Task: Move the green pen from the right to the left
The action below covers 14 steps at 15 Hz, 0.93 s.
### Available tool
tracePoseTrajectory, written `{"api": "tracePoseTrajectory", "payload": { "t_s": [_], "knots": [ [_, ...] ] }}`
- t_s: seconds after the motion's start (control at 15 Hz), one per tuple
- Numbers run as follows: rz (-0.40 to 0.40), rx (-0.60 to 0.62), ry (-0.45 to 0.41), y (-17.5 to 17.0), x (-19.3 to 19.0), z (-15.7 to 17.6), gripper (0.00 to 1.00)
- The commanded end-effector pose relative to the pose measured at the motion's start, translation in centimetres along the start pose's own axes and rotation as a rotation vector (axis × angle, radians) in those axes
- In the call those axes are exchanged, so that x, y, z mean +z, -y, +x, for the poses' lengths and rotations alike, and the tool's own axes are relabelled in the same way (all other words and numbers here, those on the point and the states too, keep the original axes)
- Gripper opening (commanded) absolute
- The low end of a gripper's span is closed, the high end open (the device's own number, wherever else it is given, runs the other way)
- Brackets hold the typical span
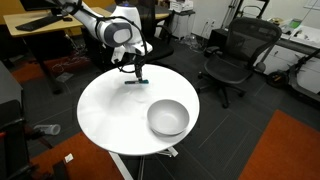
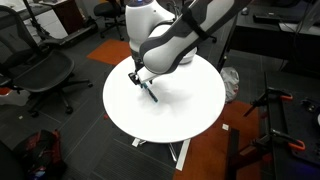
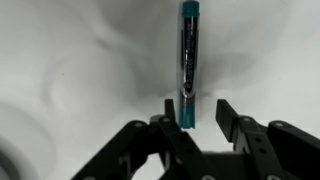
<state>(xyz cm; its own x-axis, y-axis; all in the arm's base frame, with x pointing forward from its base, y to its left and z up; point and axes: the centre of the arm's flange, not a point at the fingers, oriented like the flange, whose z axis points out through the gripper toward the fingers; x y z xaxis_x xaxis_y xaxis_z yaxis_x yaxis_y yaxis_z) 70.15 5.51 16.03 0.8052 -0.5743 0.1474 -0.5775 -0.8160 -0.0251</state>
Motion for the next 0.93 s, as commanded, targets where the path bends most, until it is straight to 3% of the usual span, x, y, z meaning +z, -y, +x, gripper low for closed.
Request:
{"api": "tracePoseTrajectory", "payload": {
  "t_s": [0.0,0.2,0.47,0.87],
  "knots": [
    [-0.035,-0.016,-0.092,0.0,-2.8,0.1,0.81],
    [-0.028,-0.084,-0.149,-0.6,-6.1,0.4,1.00],
    [-0.020,-0.224,-0.163,-1.8,-10.9,0.7,1.00],
    [0.003,-0.460,-0.115,-6.1,-17.2,-0.2,1.00]
  ]
}}
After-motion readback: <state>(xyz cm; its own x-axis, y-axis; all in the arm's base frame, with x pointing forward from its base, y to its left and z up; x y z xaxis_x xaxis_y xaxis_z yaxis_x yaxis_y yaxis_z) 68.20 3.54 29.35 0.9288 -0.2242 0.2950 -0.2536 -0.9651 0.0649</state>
